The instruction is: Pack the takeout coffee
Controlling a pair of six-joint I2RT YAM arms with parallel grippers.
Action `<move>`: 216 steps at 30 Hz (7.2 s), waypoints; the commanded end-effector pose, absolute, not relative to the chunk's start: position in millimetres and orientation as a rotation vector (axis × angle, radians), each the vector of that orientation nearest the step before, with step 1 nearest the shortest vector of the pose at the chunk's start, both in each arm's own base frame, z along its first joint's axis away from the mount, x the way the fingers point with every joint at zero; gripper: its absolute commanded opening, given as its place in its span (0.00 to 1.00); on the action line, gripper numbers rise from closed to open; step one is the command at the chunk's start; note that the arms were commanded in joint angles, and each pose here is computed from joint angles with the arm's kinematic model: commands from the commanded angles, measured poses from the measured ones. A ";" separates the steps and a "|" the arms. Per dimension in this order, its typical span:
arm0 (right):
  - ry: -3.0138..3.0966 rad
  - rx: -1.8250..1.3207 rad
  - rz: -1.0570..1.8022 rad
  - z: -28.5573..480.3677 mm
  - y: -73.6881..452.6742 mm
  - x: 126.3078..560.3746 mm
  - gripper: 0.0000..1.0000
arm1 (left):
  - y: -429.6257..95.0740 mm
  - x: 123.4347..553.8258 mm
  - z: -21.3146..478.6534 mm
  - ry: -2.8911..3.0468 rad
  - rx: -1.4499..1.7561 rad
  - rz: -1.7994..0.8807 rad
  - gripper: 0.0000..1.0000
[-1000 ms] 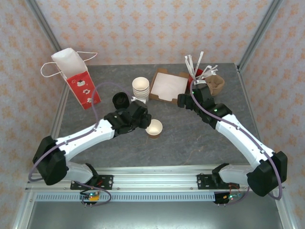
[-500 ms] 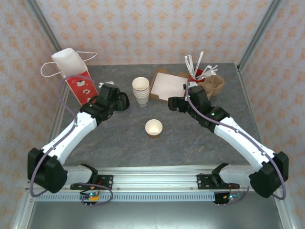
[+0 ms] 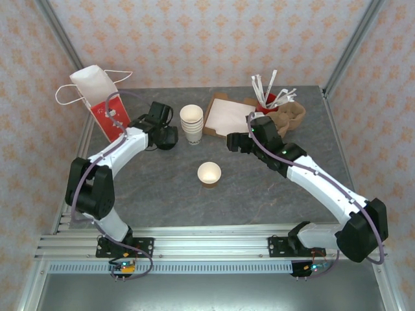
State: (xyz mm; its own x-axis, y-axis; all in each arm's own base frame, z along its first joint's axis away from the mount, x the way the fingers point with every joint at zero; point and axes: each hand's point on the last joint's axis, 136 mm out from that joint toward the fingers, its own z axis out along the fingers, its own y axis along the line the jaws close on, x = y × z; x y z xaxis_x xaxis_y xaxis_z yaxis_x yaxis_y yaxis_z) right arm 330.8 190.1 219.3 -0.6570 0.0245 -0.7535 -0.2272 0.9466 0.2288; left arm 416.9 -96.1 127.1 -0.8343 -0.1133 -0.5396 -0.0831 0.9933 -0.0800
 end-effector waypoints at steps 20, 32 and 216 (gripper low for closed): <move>2.302 -0.121 0.307 204.5 180.6 329.1 0.94 | -96.5 446.7 101.3 2.631 -0.124 -0.092 0.43; 2.314 -0.117 0.308 200.8 181.8 330.1 0.94 | -98.8 450.5 95.9 2.649 -0.114 -0.097 0.39; 2.022 -0.705 0.314 135.5 306.4 259.0 0.58 | -138.0 313.7 260.4 2.180 -0.463 -0.728 0.71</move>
State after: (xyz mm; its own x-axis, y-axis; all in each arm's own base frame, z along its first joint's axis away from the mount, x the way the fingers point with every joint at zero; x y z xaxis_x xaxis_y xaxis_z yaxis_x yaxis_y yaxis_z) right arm 258.9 306.9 138.9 -0.3953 -0.3770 -0.8376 -0.6114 0.7885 -0.0664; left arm 314.6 -148.1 261.1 -0.6543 -0.5336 -0.5359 -0.0791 0.7530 -0.6532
